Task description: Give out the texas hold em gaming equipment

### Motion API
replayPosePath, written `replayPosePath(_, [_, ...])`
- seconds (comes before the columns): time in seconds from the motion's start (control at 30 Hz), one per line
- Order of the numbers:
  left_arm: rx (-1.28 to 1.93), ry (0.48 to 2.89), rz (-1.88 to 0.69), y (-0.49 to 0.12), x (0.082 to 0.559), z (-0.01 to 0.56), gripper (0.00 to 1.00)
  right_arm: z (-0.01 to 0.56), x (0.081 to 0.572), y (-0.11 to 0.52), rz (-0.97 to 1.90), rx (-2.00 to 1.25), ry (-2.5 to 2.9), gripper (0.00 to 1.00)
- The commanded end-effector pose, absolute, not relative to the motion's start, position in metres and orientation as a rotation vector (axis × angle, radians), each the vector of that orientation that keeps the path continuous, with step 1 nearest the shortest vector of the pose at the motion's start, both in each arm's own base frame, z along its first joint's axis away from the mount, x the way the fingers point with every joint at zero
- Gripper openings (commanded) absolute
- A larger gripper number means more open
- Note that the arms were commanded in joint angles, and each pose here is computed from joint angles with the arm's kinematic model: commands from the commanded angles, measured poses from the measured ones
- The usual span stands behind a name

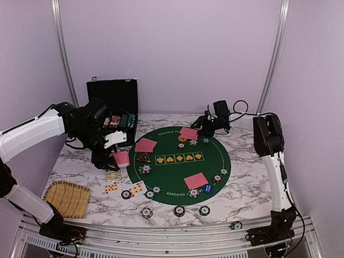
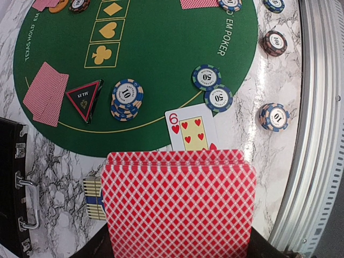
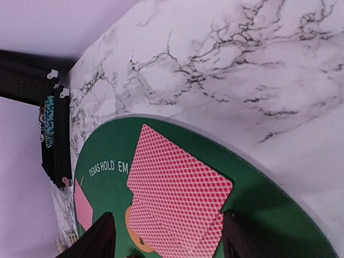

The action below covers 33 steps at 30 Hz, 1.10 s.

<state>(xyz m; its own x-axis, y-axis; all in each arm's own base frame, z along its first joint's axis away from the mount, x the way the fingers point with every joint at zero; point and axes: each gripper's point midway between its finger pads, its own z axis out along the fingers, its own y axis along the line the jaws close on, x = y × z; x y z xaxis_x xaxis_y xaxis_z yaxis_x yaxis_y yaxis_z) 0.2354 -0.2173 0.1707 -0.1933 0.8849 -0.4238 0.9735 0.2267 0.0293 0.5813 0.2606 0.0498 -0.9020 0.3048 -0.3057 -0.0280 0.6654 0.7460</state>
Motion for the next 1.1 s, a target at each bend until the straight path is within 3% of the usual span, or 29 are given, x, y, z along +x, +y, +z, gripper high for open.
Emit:
replayPosePath(0.0, [1.718,2.135,-0.376,-0.216,0.227,0.179,0.00,0.093,0.581,0.254,0.937,0.157,2.473,0.70])
replayPosePath(0.1, [1.715,2.131,-0.375,-0.215,0.226,0.180,0.00,0.094,0.577,0.247,0.858,0.161,2.503,0.78])
replayPosePath(0.17, [1.716,2.131,-0.375,-0.215,0.226,0.180,0.00,0.097,0.574,0.243,0.819,0.157,2.516,0.98])
replayPosePath(0.2, [1.715,2.130,-0.374,-0.214,0.226,0.180,0.00,0.099,0.572,0.241,0.796,0.156,2.521,0.99])
replayPosePath(0.43, [1.710,2.132,-0.362,-0.213,0.226,0.181,0.00,0.159,0.556,0.244,0.634,0.095,2.422,0.99])
replayPosePath(0.67, [1.706,2.127,-0.354,-0.211,0.225,0.182,0.00,0.223,0.532,0.222,0.870,0.234,2.194,0.99])
replayPosePath(0.87, [1.687,2.122,-0.338,-0.210,0.227,0.188,0.00,0.274,0.496,0.234,0.846,0.075,2.036,0.99])
replayPosePath(1.07, [1.679,2.122,-0.317,-0.208,0.228,0.189,0.00,0.280,0.433,0.281,1.387,0.045,1.987,0.99])
